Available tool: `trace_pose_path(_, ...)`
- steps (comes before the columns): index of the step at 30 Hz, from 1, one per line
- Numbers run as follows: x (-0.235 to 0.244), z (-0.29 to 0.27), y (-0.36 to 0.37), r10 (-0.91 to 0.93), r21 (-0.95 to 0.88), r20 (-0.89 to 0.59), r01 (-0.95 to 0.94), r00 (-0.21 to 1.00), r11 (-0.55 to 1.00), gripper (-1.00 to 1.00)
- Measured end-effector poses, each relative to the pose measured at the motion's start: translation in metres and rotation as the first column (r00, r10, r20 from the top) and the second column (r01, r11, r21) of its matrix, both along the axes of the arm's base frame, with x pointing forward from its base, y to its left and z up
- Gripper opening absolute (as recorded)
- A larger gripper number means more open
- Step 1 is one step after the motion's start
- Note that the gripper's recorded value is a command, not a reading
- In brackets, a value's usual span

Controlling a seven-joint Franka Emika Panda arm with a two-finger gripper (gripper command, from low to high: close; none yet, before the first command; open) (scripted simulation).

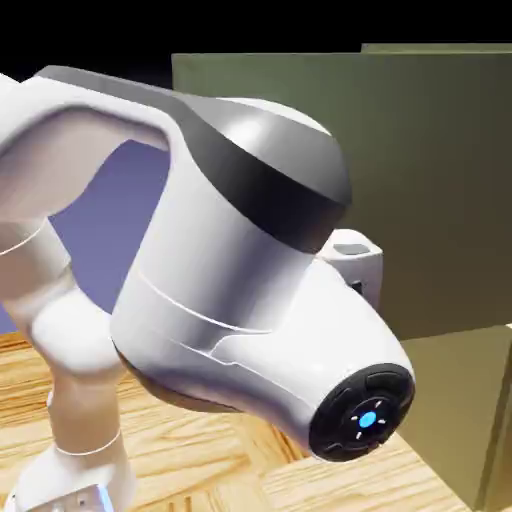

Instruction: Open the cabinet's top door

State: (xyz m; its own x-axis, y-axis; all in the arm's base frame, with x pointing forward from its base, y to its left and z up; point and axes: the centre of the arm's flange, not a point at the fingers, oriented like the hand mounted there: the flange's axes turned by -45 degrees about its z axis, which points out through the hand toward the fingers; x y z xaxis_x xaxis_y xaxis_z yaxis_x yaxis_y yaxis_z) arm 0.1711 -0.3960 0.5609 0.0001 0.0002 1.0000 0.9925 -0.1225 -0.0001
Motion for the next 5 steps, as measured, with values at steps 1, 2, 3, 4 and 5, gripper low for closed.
trace_pose_path(1, 0.001, 0.0, -0.004, 0.01, 0.0, 0.0, -0.01, 1.0, 1.0, -1.0)
trace_pose_path(2, 0.002, 0.0, -0.008, 0.021, 0.0, 0.0, -0.021, 1.0, 1.0, -1.0)
trace_pose_path(3, 0.004, 0.0, -0.013, 0.032, -0.001, 0.0, -0.032, 0.999, 0.999, -1.0)
trace_pose_path(4, 0.005, 0.0, -0.019, 0.043, 0.0, 0.0, -0.043, 0.999, 0.999, -1.0)
trace_pose_path(5, 0.006, 0.0, -0.024, 0.057, 0.0, 0.0, -0.057, 0.998, 0.998, -1.0)
